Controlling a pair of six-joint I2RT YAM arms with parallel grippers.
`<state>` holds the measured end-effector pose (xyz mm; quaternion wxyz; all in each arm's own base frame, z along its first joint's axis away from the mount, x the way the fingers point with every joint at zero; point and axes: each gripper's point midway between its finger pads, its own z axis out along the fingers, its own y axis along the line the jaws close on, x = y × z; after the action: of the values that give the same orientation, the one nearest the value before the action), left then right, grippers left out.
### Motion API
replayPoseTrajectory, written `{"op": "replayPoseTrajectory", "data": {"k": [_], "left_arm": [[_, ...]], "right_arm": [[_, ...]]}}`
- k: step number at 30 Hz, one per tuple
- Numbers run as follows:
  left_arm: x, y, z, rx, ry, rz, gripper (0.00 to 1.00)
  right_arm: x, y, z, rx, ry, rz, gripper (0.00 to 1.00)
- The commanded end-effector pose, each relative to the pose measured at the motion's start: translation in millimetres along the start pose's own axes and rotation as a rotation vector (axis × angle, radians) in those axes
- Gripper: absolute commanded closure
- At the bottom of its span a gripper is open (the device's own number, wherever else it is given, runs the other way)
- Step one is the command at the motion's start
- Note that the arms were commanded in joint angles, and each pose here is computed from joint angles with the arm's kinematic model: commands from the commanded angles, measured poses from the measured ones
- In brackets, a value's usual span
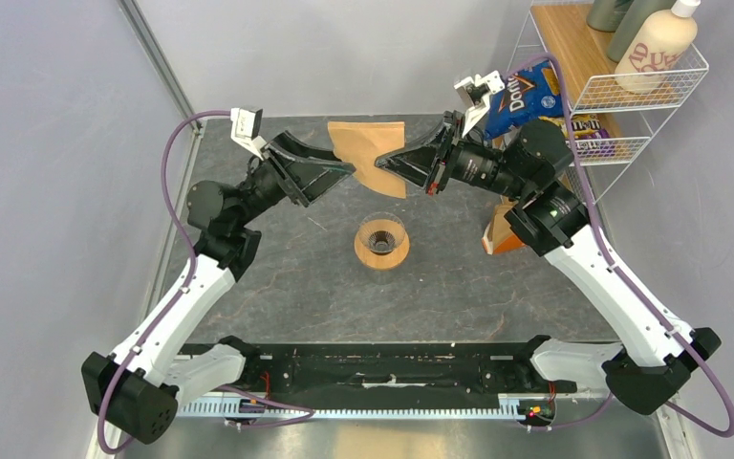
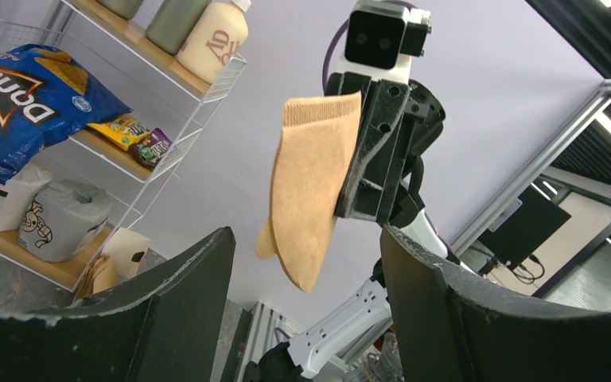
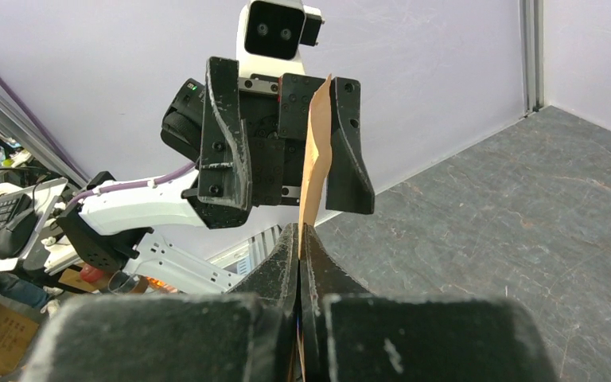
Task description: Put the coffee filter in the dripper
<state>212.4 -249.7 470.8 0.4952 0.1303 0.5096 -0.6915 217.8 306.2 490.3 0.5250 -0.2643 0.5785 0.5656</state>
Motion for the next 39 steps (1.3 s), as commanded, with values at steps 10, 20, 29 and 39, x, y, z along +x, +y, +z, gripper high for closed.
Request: {"op": "replayPoseTrajectory", "data": {"k": [10,20,29,39], "left_arm": [[-11,-28,11,0.101,-0.013,0.037,0.84],[53,-23,-18,0.188,0.379,0.311,0.98],[86,-11,-39,0.169,0.640,0.476,0.98],[105,-13,-41,0.211,0.774,0.549,0.98]], "right_arm": [[10,-16,6,0.032,-0.009,0.008,1.00],[62,-9,-66,0.062,0.420,-0.335,0.15],[70,23,-90,-0.095,0.636,-0.374,0.05],[107,21,-57,-0.173,0.752,-0.414,0.27]]}}
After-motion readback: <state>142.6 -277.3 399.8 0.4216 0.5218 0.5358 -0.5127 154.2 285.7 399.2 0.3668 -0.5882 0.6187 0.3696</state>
